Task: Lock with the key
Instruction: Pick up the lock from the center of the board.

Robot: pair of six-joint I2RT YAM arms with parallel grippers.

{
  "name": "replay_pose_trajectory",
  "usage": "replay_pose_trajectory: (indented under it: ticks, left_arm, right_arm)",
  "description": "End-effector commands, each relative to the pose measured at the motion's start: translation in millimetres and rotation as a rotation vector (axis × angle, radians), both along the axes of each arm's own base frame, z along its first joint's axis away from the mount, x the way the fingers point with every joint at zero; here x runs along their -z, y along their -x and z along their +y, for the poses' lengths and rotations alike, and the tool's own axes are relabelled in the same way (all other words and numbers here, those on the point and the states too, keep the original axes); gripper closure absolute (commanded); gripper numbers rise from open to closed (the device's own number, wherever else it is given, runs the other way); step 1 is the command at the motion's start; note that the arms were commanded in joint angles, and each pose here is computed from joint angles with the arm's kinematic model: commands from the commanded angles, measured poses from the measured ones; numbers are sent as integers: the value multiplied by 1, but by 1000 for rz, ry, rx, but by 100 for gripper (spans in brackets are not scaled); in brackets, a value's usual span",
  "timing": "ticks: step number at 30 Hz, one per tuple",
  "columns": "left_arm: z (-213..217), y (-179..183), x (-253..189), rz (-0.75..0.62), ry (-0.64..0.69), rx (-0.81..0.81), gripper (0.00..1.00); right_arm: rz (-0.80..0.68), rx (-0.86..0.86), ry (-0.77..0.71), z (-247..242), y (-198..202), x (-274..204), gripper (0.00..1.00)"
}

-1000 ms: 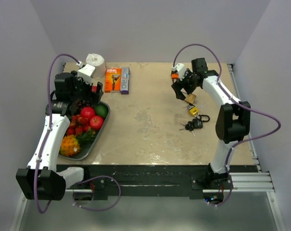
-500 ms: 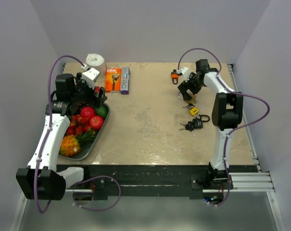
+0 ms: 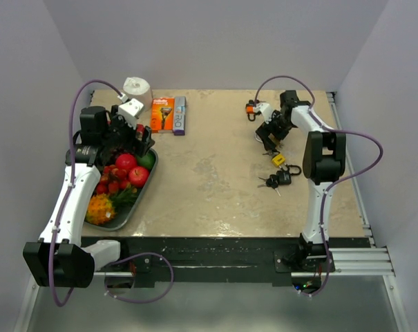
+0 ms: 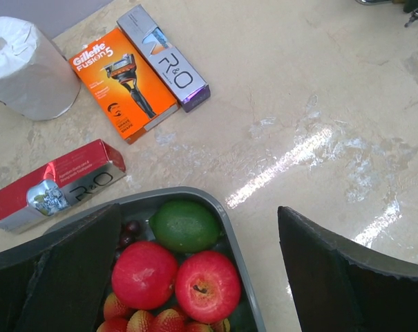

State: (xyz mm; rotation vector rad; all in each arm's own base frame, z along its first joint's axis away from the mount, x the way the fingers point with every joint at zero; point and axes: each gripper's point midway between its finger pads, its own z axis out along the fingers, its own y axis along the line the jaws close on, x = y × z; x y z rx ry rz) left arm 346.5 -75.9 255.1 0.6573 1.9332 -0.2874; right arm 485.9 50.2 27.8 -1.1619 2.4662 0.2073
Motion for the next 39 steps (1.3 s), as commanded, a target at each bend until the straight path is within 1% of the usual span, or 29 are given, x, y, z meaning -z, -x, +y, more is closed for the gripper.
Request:
replay_pose_trajectory:
  ticks: [1,5,7,10,11,13,14,16,17,19,20,22,23,24,26,30,33,34,35,36,37,38,39]
  left_arm:
    - [-3,-3,-13,-46,5,31,1]
    - [-4,-4,-12,-43,12,32,1]
    - [-5,-4,-11,-39,16,37,1]
    - [-6,-4,-10,-33,20,41,1]
    - [-6,-4,-10,-35,19,40,1]
    - [-6,-5,-9,-30,23,38,1]
    - [-6,-5,-8,-30,23,39,1]
    - [-7,-6,-6,-20,30,41,1]
    - [-8,-5,-6,-20,32,43,1]
    - [-10,-5,-5,-13,41,52,1]
    - [-11,-5,-3,-6,45,55,1]
    - [-12,-5,-2,5,63,52,1]
    - [-13,-5,0,15,69,52,1]
    - [-14,-4,0,24,87,47,1]
    - [-17,-5,0,27,103,50,1]
    - [-23,0,-6,6,148,64,1]
    - [-26,4,-16,-72,178,70,1]
    - [-28,6,-16,-101,177,92,1]
    - [-29,9,-19,-123,167,115,1]
    - [-33,13,-18,-144,142,165,1]
    - [-34,14,-17,-145,130,184,1]
    - [-34,14,-12,-148,104,211,1]
    - [-41,21,-6,-117,110,264,1]
  right_arm:
    - [-25,5,25,-10,-11,-1,1]
    - [-33,30,29,-17,-17,5,2]
    - [-36,41,40,-22,-19,6,4]
    - [-39,35,58,-24,-20,11,11]
    - [-36,35,60,-24,-18,13,18]
    - [-42,38,59,-24,-19,12,25]
    - [-39,36,59,-23,-17,14,32]
    - [-56,37,58,-24,-19,9,38]
    - [-57,37,58,-24,-18,9,43]
    - [-79,34,52,-23,-19,-1,49]
    - [-84,31,39,-21,-18,-3,57]
    - [-112,26,19,-17,-20,-17,64]
    - [-118,18,0,-12,-20,-22,74]
    - [-129,14,-14,-8,-20,-28,81]
    - [-162,6,-40,-2,-20,-47,100]
    - [-180,-47,-120,21,-10,-73,100]
    - [-174,-72,-158,38,2,-88,100]
    - [-164,-86,-186,45,8,-88,100]
    - [-179,-94,-201,52,12,-99,100]
    - [-183,-99,-216,57,15,-102,100]
    - [-169,-106,-232,62,21,-100,100]
    - [-176,-114,-250,71,26,-108,100]
    - [-166,-120,-262,74,31,-109,100]
